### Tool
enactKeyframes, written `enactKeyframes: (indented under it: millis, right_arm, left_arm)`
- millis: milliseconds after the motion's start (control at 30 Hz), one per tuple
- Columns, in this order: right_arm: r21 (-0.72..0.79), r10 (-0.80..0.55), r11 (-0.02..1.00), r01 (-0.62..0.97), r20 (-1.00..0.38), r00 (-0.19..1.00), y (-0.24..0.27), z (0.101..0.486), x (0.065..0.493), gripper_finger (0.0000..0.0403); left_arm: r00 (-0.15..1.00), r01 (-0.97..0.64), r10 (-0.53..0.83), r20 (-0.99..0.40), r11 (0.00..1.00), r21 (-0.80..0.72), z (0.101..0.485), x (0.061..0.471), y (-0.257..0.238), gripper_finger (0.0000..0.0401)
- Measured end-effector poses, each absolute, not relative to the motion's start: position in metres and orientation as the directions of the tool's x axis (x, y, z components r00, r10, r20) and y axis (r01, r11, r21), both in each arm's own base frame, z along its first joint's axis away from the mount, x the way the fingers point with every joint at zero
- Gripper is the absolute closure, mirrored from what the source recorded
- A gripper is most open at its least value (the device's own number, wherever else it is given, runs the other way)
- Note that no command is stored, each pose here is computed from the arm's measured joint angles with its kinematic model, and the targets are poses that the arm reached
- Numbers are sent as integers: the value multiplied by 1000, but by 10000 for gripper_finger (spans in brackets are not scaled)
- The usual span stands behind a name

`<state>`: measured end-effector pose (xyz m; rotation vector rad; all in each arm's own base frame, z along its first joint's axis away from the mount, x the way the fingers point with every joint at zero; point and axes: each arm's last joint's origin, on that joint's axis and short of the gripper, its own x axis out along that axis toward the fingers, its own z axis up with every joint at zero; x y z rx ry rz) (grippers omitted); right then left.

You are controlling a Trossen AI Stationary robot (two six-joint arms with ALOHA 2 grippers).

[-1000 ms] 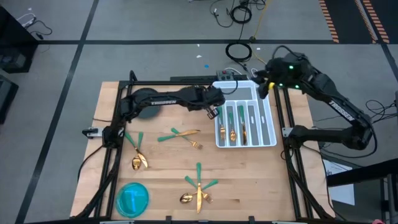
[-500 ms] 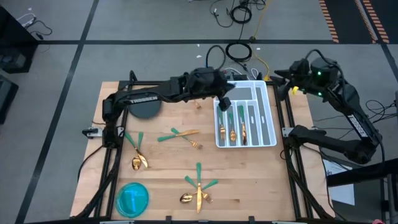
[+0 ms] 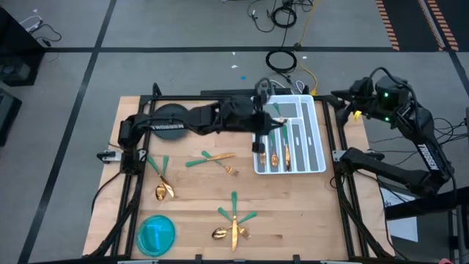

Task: Sort silverware
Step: Put the green spoon into the white silverware organizer

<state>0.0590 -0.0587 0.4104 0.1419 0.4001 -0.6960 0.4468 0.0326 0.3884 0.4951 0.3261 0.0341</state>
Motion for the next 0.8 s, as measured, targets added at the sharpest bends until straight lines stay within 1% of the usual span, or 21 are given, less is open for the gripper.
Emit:
enactKeyframes:
  millis: [67, 133, 267, 333, 400, 433, 500, 600, 633, 800]
  right_arm:
    - [6, -596, 758, 652, -401, 696, -58, 411, 58, 257]
    - [9, -596, 757, 653, -402, 695, -58, 410, 58, 257]
    - [31, -596, 750, 661, -402, 695, -58, 410, 58, 257]
    - [32, -596, 749, 662, -402, 695, -58, 410, 58, 257]
    - [32, -597, 748, 662, -402, 694, -58, 410, 58, 257]
    - [31, -597, 749, 662, -402, 695, -58, 410, 58, 257]
    - [29, -598, 749, 663, -402, 693, -58, 410, 58, 257]
    - [22, -597, 752, 659, -402, 695, -58, 410, 58, 257]
    - [22, -597, 752, 659, -402, 694, -58, 410, 58, 257]
    - [19, -593, 756, 655, -406, 696, -57, 410, 58, 257]
  left_arm:
    - [926, 79, 154, -344, 813, 577, 383, 447, 25, 401]
    - [909, 96, 196, -367, 759, 644, 377, 449, 20, 401]
    - [871, 132, 251, -422, 708, 694, 354, 456, 15, 401]
    - [841, 156, 297, -452, 666, 729, 337, 460, 12, 401]
    - [833, 170, 326, -447, 619, 767, 325, 464, 8, 401]
    - [822, 203, 326, -467, 599, 775, 317, 463, 6, 401]
    - [832, 222, 321, -452, 554, 802, 303, 470, 1, 401]
    - [821, 287, 311, -479, 500, 817, 282, 475, -5, 401]
    - [837, 270, 305, -455, 493, 827, 278, 479, -6, 401]
    - [814, 335, 275, -512, 498, 800, 246, 489, -11, 401]
